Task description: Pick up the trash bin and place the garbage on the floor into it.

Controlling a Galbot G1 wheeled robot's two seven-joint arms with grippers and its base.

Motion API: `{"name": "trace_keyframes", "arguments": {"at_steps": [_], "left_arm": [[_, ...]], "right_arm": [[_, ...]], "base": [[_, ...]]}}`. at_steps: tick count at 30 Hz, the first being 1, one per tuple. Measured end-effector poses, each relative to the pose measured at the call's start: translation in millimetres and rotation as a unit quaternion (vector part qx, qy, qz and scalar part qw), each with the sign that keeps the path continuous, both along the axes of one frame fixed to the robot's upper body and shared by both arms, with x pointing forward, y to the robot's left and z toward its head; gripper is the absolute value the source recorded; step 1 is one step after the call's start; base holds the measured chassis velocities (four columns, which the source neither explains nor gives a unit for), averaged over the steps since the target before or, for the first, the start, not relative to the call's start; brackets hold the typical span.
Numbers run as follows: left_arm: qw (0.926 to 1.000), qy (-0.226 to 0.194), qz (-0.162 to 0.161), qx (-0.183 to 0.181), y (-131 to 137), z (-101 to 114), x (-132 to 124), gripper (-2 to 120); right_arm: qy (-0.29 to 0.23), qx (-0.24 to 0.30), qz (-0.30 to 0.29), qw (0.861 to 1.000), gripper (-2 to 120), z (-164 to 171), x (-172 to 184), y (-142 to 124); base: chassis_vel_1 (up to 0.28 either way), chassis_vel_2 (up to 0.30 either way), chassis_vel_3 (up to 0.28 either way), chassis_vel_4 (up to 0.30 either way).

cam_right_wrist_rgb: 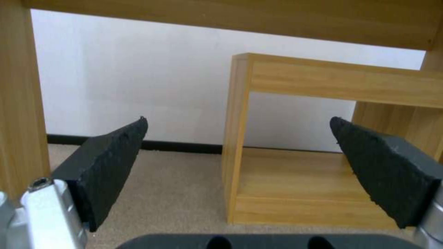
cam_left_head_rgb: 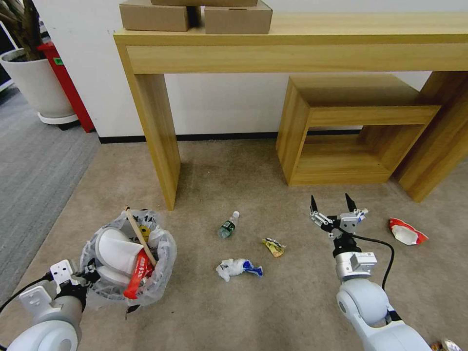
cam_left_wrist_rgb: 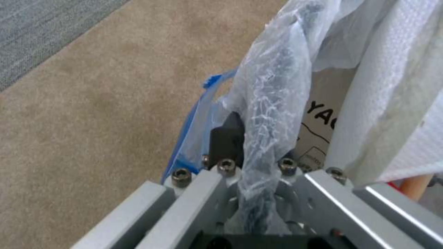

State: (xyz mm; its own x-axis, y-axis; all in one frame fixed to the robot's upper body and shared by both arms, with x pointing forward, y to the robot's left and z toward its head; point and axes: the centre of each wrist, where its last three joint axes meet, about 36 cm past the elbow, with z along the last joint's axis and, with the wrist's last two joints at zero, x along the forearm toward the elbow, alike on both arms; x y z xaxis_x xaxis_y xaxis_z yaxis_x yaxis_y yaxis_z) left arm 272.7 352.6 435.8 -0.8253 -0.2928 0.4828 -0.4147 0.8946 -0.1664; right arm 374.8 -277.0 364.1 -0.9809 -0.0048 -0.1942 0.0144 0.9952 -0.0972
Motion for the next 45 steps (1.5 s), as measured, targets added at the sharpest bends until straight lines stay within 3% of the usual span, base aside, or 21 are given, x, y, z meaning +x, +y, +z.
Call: {"name": "trace_keyframes", "arguments": {"at_steps": [24,30,33,34,36,38,39,42,43,45], "left_arm": [[1.0000,-0.004,0.006,-0.004,-2,-3,1,0],[1.0000,-0.003,0.005,-0.006,-5,-5,1,0],[1.0000,-0.001,0.006,-0.006,-6,-8,1,0],[1.0000,-0.001,0.006,-0.006,-6,-8,1,0],[0.9999,0.000,0.008,-0.007,-6,-9,1,0],[0.9999,0.001,0.011,-0.008,-7,-12,2,0],[0.9999,0.001,0.011,-0.008,-7,-12,2,0],[0.9998,0.004,0.015,-0.010,-6,-17,3,0],[0.9998,0.004,0.015,-0.010,-6,-17,3,0],[0.9998,0.005,0.018,-0.011,-7,-20,5,0]], "right_arm": [[0.009,0.004,-0.002,1.000,100,2,0,0],[0.073,0.054,-0.004,0.996,100,9,-4,14],[0.185,0.102,-0.014,0.977,100,24,-1,37],[0.185,0.102,-0.014,0.977,100,24,-1,37],[0.237,0.132,-0.010,0.963,100,32,6,50],[0.298,0.171,-0.006,0.939,100,42,13,68],[0.298,0.171,-0.006,0.939,100,42,13,68],[0.405,0.207,-0.035,0.890,100,51,32,100],[0.405,0.207,-0.035,0.890,100,51,32,100],[0.454,0.227,-0.044,0.860,100,50,43,117]], "base": [[-0.008,0.007,0.010,-0.009],[-0.012,0.016,0.013,-0.019],[0.000,0.000,0.000,0.000],[0.000,0.000,0.000,0.000],[0.000,0.000,0.000,0.000],[0.000,0.000,0.000,0.000],[0.000,0.000,0.000,0.000],[0.000,0.000,0.000,0.000],[0.000,0.000,0.000,0.000],[0.000,0.000,0.000,0.000]]}}
